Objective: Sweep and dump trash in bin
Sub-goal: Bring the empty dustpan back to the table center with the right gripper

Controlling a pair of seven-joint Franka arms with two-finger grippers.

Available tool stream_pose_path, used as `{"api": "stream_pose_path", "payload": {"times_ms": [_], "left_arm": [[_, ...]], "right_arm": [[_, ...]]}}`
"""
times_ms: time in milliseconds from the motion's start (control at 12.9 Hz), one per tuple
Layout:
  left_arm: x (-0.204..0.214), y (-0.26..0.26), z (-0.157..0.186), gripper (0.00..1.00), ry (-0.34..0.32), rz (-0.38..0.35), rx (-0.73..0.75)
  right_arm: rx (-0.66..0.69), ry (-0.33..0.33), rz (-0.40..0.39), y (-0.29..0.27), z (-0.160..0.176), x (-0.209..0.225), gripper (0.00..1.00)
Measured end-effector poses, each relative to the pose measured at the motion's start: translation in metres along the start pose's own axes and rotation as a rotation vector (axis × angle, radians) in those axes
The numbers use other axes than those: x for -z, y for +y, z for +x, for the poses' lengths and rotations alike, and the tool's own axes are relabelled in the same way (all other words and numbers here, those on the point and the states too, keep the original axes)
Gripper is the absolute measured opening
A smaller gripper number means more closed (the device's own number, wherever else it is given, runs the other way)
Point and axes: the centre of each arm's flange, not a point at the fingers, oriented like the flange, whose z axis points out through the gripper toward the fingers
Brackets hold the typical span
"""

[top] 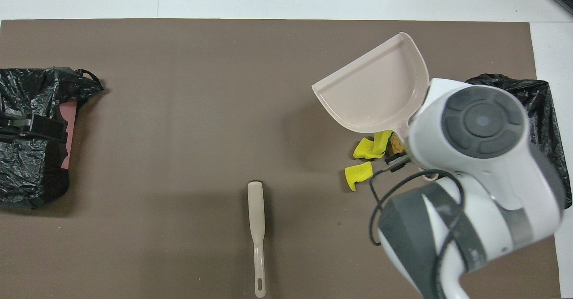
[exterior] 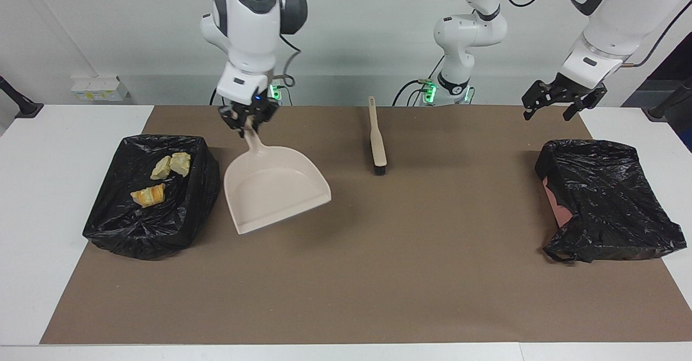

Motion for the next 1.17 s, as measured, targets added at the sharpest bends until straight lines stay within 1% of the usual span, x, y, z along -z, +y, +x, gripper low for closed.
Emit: {"api": "stream_pose_path", "payload": {"times_ms": [78,233,388,544,932,1165], "left_arm": [[-0.001,0.000,0.000,1.00,-0.002,0.000,0.000],[-0.004,0.000,0.002,1.00,-0.010,-0.001,-0.001],[-0.010,0.000,0.007,1.00,-0.020,-0.002,-0.003],[-0.012,0.001,0.010,1.00,-0.024,-0.003,-0.006],[-0.010,0.002,0.011,1.00,-0.017,-0.003,-0.008],[-0.010,0.002,0.011,1.00,-0.015,-0.002,-0.010]], "right_arm": [[-0.076,0.013,0.019,-0.029,0.017,-0.009,0.31],[-0.215,0.013,0.060,-0.075,0.047,-0.022,0.31],[-0.300,0.006,0.126,-0.102,0.079,-0.034,0.31],[-0.359,0.021,0.190,-0.121,0.109,-0.047,0.31],[-0.371,0.007,0.267,-0.211,0.157,-0.085,0.31],[-0.374,0.020,0.298,-0.244,0.167,-0.105,0.31]]}}
